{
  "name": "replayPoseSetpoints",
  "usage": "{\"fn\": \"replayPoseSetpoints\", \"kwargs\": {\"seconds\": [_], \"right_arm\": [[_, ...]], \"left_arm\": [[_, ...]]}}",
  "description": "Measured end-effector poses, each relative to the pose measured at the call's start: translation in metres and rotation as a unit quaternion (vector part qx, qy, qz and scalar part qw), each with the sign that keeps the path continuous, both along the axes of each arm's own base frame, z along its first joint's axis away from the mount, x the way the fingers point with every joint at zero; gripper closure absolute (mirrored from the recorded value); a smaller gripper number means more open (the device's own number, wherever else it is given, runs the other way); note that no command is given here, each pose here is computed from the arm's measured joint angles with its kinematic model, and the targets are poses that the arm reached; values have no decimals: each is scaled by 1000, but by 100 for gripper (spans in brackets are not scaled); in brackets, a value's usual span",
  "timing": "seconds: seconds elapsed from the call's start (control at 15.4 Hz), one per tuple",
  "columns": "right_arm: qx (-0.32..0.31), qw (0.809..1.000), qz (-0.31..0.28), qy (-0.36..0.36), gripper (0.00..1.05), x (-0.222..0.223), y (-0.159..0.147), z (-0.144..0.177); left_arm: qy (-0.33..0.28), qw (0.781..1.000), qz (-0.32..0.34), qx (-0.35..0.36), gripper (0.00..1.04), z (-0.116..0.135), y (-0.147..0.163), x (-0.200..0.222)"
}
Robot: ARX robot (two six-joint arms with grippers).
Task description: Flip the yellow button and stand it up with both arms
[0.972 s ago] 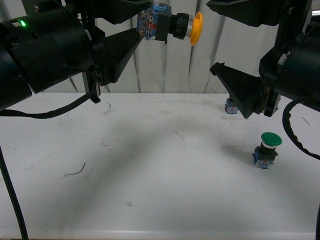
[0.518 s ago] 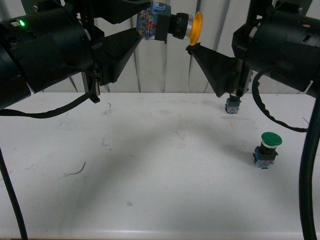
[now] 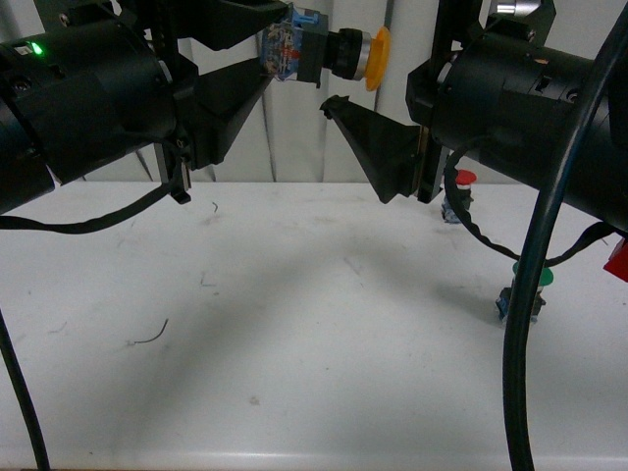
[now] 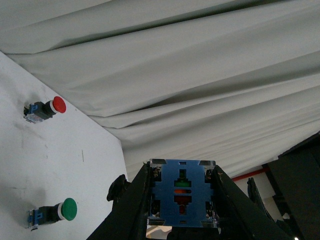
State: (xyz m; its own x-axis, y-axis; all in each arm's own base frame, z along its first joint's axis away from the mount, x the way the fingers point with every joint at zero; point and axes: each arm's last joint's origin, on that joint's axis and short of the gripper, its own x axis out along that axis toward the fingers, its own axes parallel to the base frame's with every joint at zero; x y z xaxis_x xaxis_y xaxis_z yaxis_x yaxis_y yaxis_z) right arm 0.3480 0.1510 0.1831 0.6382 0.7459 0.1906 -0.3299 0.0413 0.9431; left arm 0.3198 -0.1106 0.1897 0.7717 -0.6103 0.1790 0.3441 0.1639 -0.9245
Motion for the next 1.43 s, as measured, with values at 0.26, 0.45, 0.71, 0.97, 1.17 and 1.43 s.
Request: {"fn": "replayPoseSetpoints", "kwargs": {"seconds": [0.26,0.45,0.71,0.97,1.17,1.43], "right_arm": [[-1,1000,-3,-1,44,0,0,-1],[5,1000,-6,6,72,-1,-1,-2],[10,1000,-8,12,76,-1,-2,-2],[6,1000,-9,12,76,0,-4,-3],[-3,1000,-20,9,77,1,-9,-5],[-4,1000,-28,11,77,2,-14,-6]], "left_arm": [[0,1000,1,0,74,0,1,0],[7,1000,-2,-10,75,1,2,0],[15,1000,-2,-13,75,0,2,0],[18,1000,-6,-8,63,-1,3,1],[18,1000,14,2,29,-1,14,6],[21,998,51,15,7,2,43,15]]}}
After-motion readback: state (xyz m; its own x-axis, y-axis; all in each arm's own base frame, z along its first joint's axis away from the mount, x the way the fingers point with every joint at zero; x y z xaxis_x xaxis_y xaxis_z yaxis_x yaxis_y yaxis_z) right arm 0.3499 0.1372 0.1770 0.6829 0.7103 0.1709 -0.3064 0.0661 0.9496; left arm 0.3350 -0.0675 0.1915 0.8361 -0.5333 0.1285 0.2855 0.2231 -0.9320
